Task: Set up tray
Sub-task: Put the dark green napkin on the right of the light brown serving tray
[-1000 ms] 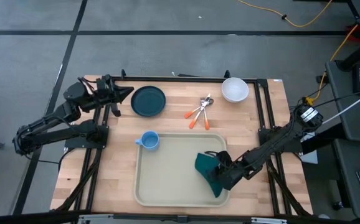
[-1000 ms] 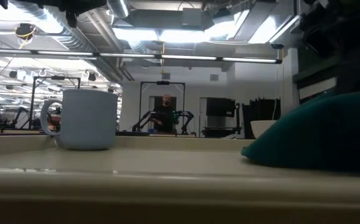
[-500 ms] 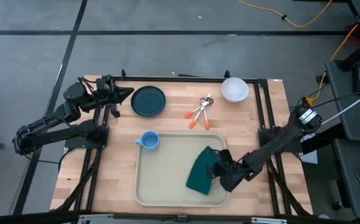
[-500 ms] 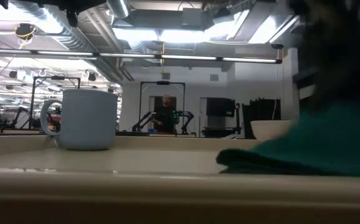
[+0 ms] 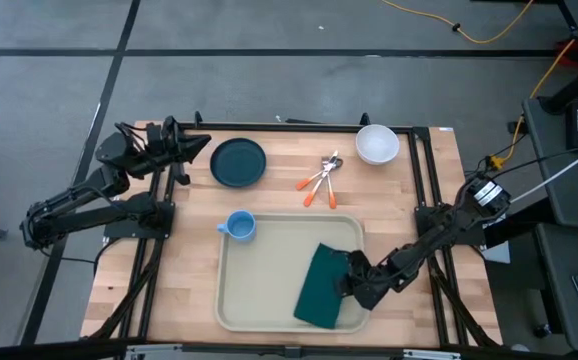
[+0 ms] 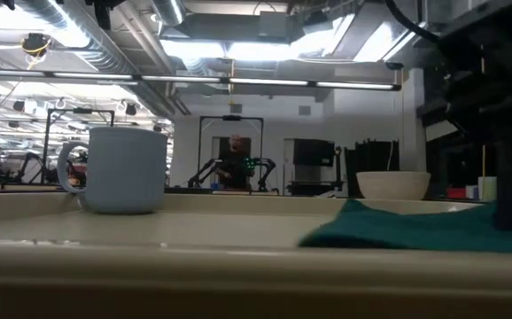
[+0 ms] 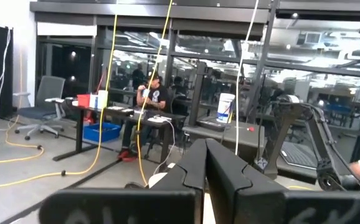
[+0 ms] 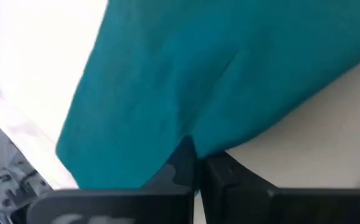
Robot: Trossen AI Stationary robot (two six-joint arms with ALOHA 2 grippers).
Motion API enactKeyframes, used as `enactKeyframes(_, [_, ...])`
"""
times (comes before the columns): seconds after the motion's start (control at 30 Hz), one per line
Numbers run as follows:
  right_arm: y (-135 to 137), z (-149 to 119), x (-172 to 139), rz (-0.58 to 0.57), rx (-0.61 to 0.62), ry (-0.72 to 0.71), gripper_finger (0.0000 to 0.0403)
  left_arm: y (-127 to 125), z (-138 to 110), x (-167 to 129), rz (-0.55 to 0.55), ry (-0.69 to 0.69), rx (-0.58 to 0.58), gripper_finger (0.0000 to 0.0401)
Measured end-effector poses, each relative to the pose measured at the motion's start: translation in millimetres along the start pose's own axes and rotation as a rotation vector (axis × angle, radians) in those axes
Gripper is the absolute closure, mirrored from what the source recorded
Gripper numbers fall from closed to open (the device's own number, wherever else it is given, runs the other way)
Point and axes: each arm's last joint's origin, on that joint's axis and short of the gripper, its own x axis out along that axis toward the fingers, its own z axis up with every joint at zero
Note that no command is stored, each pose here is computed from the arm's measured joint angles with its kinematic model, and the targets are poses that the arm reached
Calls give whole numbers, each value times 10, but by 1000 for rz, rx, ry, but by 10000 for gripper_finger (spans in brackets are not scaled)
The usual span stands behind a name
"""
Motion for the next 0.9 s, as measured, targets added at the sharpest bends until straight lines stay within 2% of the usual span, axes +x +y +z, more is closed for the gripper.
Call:
enactKeyframes(0.17, [-55,-6,-20,-65,-60,24,396,1,-3,1,1,3,-7,400])
enactKeyframes(0.5, [-43,100,6,-88,-154,1,396,1,-4,1,0,4,-9,400])
enactKeyframes(0.73, [15,181,-84,-27,-148,-152,396,0,-4,1,-1,4,-15,400])
enactKeyframes(0.9, [43,195,-143,-8,-144,-171,396,0,-4,1,-2,4,-8,398])
